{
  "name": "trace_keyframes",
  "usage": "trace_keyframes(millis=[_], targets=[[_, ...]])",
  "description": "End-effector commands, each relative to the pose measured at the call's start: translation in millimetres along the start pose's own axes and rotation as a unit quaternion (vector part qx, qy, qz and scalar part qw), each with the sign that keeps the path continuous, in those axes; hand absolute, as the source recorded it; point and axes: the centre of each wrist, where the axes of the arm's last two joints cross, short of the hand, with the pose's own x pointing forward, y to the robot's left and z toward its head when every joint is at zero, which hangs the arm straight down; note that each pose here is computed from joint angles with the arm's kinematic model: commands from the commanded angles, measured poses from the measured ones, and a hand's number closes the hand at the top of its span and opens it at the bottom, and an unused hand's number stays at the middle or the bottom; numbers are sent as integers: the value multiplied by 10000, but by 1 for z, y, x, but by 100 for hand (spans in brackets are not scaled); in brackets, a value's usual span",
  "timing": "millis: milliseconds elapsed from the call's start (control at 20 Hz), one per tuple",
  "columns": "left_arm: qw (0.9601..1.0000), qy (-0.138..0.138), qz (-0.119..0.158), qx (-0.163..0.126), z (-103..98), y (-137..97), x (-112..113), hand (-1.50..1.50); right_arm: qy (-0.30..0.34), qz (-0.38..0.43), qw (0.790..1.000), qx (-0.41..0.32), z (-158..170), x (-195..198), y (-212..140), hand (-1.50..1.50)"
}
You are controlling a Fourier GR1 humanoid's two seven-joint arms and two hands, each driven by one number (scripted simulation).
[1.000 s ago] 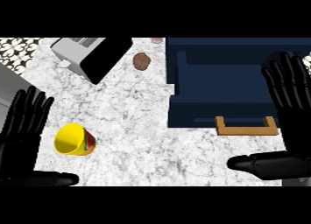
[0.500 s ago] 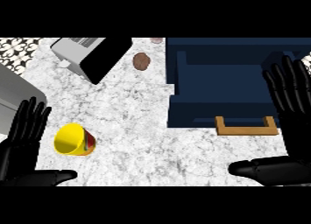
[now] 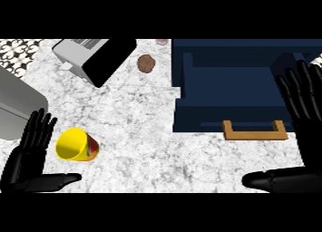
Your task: Pick up the cup, place it into the drawer and close the drawer
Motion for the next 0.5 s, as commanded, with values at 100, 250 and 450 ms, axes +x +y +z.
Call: trace_keyframes(millis=[100,250,450], targets=[[10000,96,5,-16,0,5,-29,-150,-33,-30,10000,68,-4,-8,-2,-150],[9997,197,-13,129,23,31,-42,-150,13,-102,9999,6,-13,6,2,-150],[9999,125,13,93,-5,11,-41,-150,-48,-6,10000,45,-2,-13,-15,-150]])
